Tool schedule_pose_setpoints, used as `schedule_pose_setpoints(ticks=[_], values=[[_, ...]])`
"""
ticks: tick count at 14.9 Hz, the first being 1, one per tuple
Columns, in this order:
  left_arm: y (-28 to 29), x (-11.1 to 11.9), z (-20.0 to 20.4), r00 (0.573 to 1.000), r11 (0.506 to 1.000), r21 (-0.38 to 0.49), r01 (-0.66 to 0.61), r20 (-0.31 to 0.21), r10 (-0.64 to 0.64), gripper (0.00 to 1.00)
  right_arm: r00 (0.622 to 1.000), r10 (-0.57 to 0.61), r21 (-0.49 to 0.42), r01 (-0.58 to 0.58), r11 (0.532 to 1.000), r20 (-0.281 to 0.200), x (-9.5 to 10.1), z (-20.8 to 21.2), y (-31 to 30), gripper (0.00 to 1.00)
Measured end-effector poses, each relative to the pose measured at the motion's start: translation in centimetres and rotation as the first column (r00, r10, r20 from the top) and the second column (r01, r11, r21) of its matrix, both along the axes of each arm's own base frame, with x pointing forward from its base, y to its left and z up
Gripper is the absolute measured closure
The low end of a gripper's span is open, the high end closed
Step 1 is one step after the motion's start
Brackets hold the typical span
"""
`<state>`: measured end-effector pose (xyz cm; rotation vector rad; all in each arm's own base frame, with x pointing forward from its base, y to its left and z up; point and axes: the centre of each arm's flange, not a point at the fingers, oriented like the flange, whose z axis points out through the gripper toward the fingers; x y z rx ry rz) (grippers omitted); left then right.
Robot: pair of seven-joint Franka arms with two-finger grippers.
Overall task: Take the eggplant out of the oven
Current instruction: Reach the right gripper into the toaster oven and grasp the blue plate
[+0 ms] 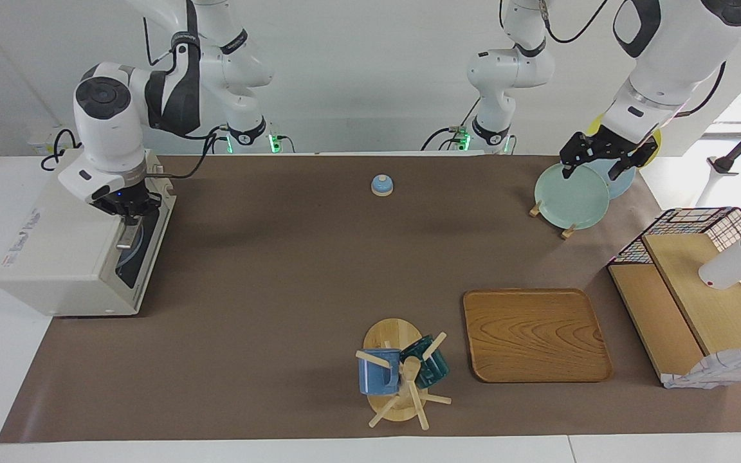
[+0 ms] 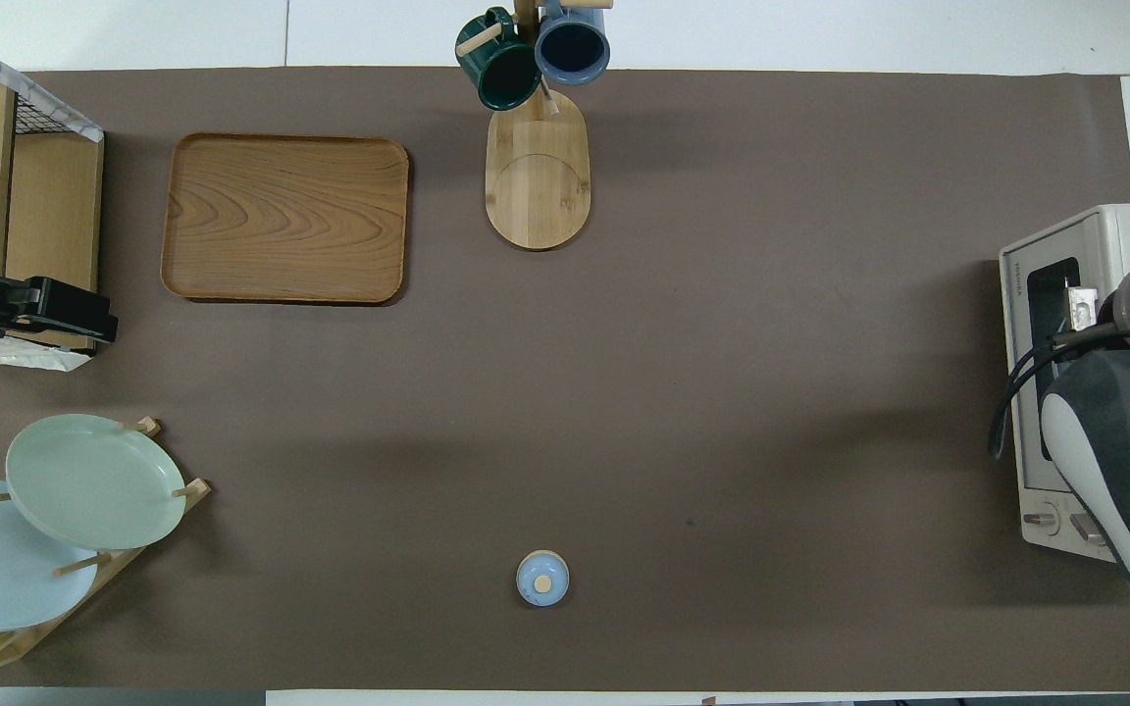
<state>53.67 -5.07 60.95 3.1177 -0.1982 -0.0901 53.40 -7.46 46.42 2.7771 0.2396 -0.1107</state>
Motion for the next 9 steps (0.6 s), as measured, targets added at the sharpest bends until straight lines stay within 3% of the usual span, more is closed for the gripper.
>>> schedule_pose_setpoints(ticks=[6, 9], values=[[0.0, 0.0, 0.0, 1.000, 1.000, 0.000, 0.000, 0.000, 0.000, 0.00, 0.999, 0.040, 0.002, -0.040, 0.999, 0.029, -0.5, -0.6, 1.9, 0.99], [0.0, 0.0, 0.0, 1.000, 1.000, 0.000, 0.000, 0.000, 0.000, 0.00, 0.996, 0.062, 0.047, -0.065, 0.997, 0.064, -0.7, -2.1, 5.5, 0.99]])
